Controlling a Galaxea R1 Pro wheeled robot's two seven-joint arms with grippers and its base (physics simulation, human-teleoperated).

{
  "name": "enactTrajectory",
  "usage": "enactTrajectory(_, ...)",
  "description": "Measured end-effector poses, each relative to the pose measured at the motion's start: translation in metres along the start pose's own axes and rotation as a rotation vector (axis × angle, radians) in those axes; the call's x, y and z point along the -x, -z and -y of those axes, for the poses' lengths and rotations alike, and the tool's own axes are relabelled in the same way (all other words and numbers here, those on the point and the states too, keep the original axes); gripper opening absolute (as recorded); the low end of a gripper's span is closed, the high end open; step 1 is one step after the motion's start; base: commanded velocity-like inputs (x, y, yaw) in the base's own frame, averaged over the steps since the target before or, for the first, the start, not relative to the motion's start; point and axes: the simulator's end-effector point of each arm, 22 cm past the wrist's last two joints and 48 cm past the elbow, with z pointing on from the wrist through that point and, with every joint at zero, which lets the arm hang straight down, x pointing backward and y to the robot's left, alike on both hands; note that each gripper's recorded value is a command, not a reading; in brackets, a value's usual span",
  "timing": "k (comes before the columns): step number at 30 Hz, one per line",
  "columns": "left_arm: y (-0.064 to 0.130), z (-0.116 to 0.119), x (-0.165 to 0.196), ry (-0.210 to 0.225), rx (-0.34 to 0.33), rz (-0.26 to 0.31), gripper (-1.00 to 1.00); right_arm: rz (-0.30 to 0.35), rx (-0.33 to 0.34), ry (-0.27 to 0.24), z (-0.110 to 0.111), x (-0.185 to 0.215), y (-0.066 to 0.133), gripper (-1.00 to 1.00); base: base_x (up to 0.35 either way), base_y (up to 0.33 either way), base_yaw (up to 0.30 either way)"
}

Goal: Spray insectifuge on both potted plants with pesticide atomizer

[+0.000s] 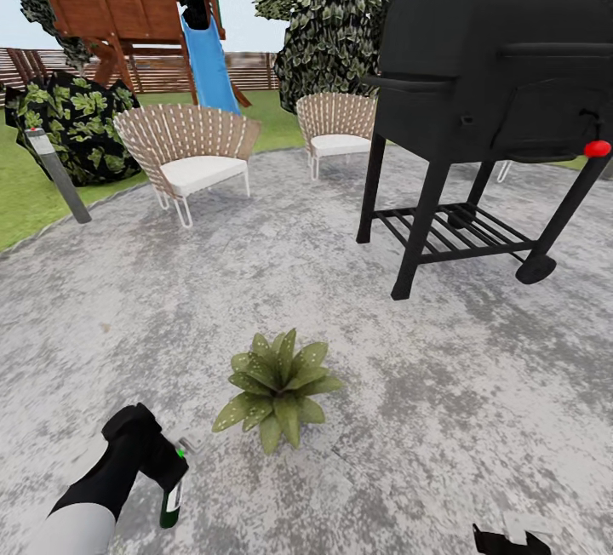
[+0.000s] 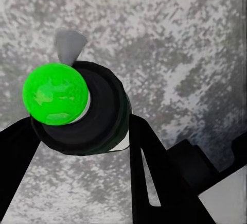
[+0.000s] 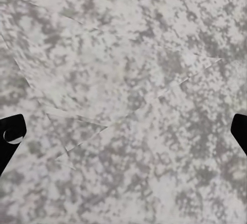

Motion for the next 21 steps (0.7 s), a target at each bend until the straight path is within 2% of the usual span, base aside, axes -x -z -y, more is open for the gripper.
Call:
enactTrajectory(4,0.002,0.008,0.006,-0.004,-0.035,0.002,-1.00,0.000,0.000,-0.001,-0.001,0.000,0.000,1.00,0.000,0.000,0.141)
enactTrajectory(7,0.004,0.024,0.003,-0.007,-0.102,-0.023,-1.00,0.000,0.001,-0.001,-0.002,0.000,0.000,1.00,0.000,0.000,0.256)
enactTrajectory(11,0.013,0.056,-0.010,-0.052,-0.243,-0.099,-1.00,-0.002,0.002,-0.001,-0.002,-0.001,0.000,1.00,0.000,0.000,0.274)
enactTrajectory(12,0.017,0.057,-0.011,-0.068,-0.244,-0.126,-1.00,-0.002,0.002,-0.002,-0.002,-0.001,0.000,1.00,0.000,0.000,0.277)
enactTrajectory(14,0.029,0.040,-0.006,-0.096,-0.162,-0.157,-1.00,-0.002,0.002,-0.001,-0.002,-0.001,0.000,1.00,0.000,0.000,0.277)
enactTrajectory(18,0.051,0.015,0.013,-0.130,-0.033,-0.158,-1.00,-0.002,0.001,-0.003,-0.002,-0.001,0.000,1.00,0.000,0.000,0.235)
enactTrajectory(21,0.068,-0.008,0.017,-0.145,0.079,-0.209,-1.00,-0.001,0.000,-0.005,-0.001,0.000,0.000,1.00,0.000,0.000,0.047)
